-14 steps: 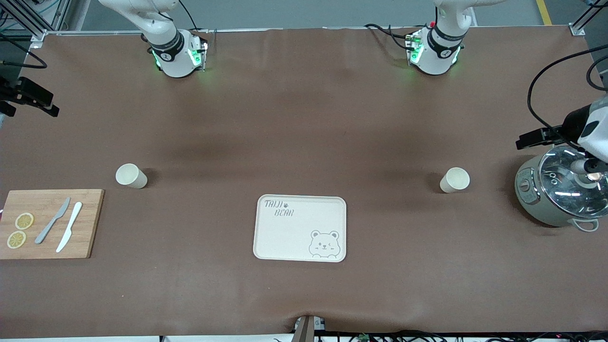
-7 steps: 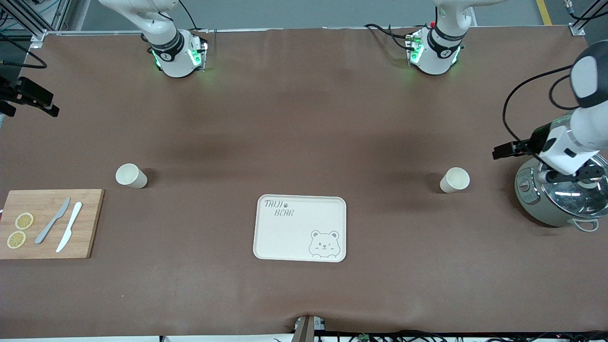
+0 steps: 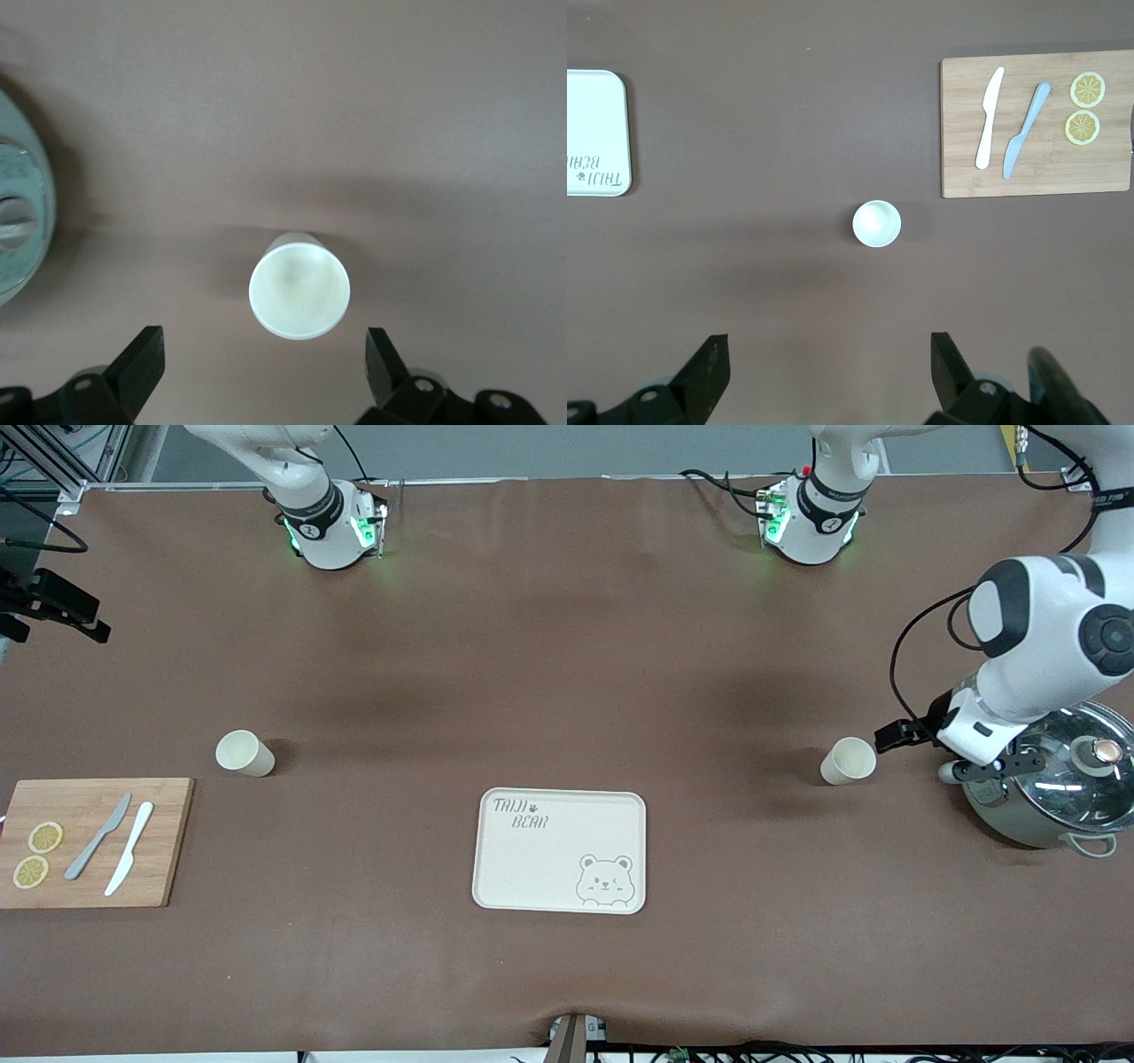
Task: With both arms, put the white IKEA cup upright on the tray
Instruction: 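Close the left gripper around the white paper cup's rim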
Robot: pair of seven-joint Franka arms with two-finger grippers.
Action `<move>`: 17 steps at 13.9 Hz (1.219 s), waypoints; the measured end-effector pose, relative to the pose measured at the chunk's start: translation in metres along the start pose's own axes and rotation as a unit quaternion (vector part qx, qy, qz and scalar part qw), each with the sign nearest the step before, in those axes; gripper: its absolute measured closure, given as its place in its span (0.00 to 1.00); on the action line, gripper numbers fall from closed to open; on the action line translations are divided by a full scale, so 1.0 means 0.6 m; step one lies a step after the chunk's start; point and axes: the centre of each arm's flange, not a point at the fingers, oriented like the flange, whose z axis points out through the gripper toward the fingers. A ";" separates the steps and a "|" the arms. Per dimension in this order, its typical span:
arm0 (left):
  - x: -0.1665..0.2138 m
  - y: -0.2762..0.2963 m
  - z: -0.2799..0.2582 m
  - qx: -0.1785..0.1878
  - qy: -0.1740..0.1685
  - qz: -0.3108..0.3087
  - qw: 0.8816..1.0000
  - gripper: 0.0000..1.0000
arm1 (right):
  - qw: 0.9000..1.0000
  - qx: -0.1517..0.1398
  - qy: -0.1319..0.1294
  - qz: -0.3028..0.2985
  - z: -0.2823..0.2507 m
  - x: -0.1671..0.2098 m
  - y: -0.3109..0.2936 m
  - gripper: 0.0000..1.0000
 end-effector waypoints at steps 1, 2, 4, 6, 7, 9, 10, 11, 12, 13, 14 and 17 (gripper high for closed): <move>0.000 -0.002 0.026 -0.001 0.011 -0.001 1.000 0.00 | 1.000 0.000 0.000 0.000 0.000 0.000 0.000 0.00; -0.003 -0.005 0.052 -0.002 0.022 -0.002 1.000 0.00 | 1.000 0.000 0.000 0.000 0.000 0.000 0.000 0.00; -0.014 -0.009 0.099 -0.003 0.032 -0.004 0.999 0.00 | 1.000 0.000 0.000 0.000 0.000 0.000 0.000 0.00; -0.020 -0.011 0.127 -0.003 0.027 -0.005 1.000 0.00 | 1.000 0.000 0.000 0.000 0.000 0.000 0.000 0.00; -0.021 -0.011 0.135 -0.003 0.024 -0.005 1.000 0.00 | 1.000 0.000 0.000 0.000 0.000 0.000 0.000 0.00; -0.022 -0.012 0.145 -0.003 0.019 -0.005 1.000 0.00 | 1.000 0.000 0.000 0.000 0.000 0.000 0.000 0.00; -0.022 -0.012 0.149 -0.003 0.016 -0.005 1.000 0.04 | 1.000 0.000 0.000 0.000 0.000 0.000 0.000 0.00; -0.023 -0.012 0.154 -0.003 0.014 -0.005 1.000 0.05 | 1.000 0.000 0.000 0.000 0.000 0.000 0.000 0.00; -0.024 -0.012 0.157 -0.002 0.012 -0.005 1.000 0.13 | 1.000 0.000 0.000 0.000 0.000 0.000 0.000 0.00; -0.024 -0.013 0.160 -0.002 0.010 -0.005 1.000 0.23 | 1.000 0.000 0.000 0.000 0.000 0.000 0.000 0.00; -0.025 -0.013 0.164 -0.002 0.008 -0.005 1.000 0.33 | 1.000 0.000 0.000 0.000 0.000 0.000 0.000 0.00; -0.025 -0.013 0.171 -0.002 0.005 -0.006 1.000 0.52 | 1.000 0.000 0.000 0.000 0.000 0.000 0.000 0.00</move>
